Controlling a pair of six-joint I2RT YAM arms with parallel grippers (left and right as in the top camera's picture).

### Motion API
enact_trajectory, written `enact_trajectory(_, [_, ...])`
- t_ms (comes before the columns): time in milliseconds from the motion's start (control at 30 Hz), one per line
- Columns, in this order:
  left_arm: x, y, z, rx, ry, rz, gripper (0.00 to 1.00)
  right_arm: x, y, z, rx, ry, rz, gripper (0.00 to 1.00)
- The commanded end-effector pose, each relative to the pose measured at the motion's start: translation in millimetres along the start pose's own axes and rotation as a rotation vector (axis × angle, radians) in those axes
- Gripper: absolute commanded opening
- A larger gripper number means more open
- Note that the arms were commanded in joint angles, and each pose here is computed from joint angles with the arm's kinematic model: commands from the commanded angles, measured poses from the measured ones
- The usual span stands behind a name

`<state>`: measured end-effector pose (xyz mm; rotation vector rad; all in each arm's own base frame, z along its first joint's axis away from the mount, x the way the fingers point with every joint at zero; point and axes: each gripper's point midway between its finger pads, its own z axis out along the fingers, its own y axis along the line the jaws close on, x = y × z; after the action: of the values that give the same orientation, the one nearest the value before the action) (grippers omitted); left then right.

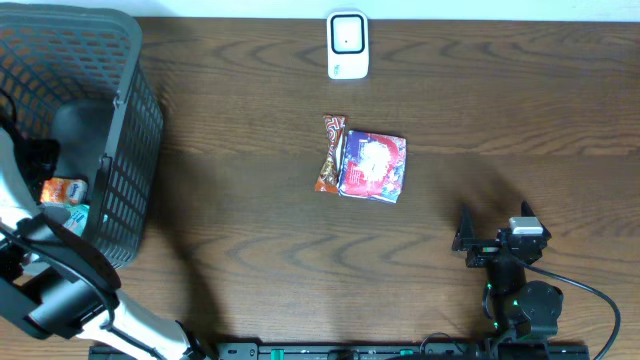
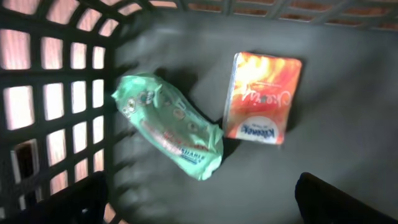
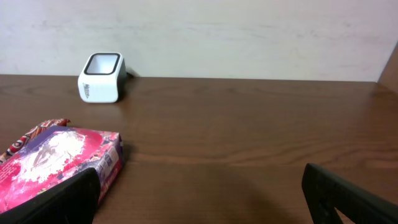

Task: Scan the item barcode
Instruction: 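Reach the left gripper into the basket and grasp the green wipes pack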

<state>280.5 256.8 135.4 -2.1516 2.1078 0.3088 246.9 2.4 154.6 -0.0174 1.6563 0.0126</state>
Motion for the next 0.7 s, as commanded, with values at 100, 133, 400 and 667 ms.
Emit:
enact_trajectory(100, [11.6,15.0,44.1,-0.096,0.005,0.003,0.95,0.9,-2.0,-0.1,0.008,0.002,0.001,0.99])
enact_trajectory(133, [14.0,16.1,49.5,-0.1,0.008,0.004,0.95,1.0,-2.0,-0.1,0.008,0.002,0.001,0.99])
enact_trajectory(400, [28.7,22.2,87.0,-0.104,0.011,0.006,0.91,1.0,-2.0,-0.1,0.008,0.002,0.001,0.99])
enact_trajectory(667, [32.6,28.1,95.2,-0.118,0.007,0.036,0.19,1.0,-2.0,-0.1,0.008,0.002,0.001,0.99])
